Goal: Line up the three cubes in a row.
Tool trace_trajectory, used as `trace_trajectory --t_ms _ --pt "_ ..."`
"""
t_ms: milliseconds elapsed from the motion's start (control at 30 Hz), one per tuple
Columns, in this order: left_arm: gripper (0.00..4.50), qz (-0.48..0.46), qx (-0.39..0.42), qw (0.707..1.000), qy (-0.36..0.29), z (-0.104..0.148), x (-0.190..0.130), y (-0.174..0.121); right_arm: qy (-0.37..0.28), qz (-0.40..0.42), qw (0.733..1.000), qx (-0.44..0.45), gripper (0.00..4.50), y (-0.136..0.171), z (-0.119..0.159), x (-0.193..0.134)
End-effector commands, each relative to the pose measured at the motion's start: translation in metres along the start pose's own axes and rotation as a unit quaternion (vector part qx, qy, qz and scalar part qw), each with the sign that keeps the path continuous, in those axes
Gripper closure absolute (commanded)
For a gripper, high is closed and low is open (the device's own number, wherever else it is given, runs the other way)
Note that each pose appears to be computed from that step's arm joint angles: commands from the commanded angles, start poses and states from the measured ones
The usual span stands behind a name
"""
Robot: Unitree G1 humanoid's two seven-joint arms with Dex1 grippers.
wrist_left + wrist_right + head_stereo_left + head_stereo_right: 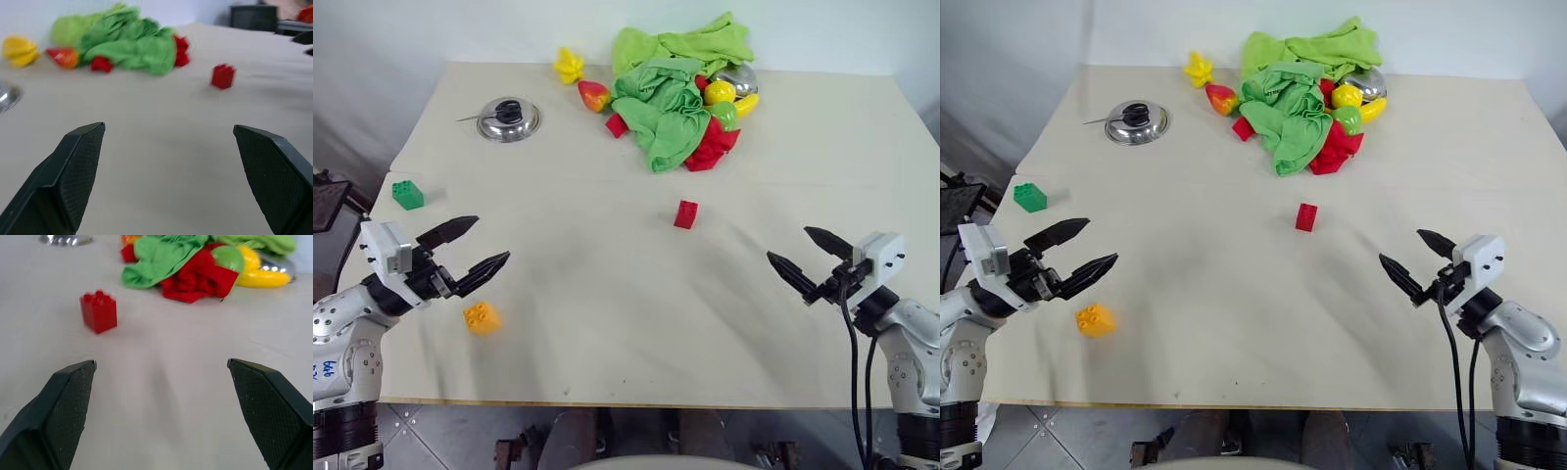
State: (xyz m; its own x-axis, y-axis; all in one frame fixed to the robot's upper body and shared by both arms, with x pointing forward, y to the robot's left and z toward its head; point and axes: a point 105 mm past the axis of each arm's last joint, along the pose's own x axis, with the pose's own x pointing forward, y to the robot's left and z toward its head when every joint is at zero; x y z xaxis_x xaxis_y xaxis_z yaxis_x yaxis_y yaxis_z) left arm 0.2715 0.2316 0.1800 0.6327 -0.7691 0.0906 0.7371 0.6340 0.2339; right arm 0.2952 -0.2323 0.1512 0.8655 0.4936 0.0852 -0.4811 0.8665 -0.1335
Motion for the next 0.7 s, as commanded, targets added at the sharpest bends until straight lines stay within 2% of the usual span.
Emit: trace_trajectory --t_ms 33,167,400,700 --pt "0.04 -0.041 0.008 0.999 -0.008 0.011 0.010 -0.015 -0.006 -0.016 1.000 0.009 0.00 0.020 0.015 0.021" --pt "0.04 -0.053 0.003 0.999 -0.005 0.011 0.013 -0.018 -0.001 -0.040 0.998 0.057 0.00 0.036 0.018 0.054" --pt "0.04 -0.065 0.000 0.998 0.008 0.005 0.014 -0.021 0.057 -0.054 0.993 0.089 0.00 0.060 0.020 0.111" --pt "0.04 -0.064 0.004 0.998 0.004 0.004 0.016 -0.024 0.124 -0.124 0.982 0.072 0.00 0.065 0.002 0.144"
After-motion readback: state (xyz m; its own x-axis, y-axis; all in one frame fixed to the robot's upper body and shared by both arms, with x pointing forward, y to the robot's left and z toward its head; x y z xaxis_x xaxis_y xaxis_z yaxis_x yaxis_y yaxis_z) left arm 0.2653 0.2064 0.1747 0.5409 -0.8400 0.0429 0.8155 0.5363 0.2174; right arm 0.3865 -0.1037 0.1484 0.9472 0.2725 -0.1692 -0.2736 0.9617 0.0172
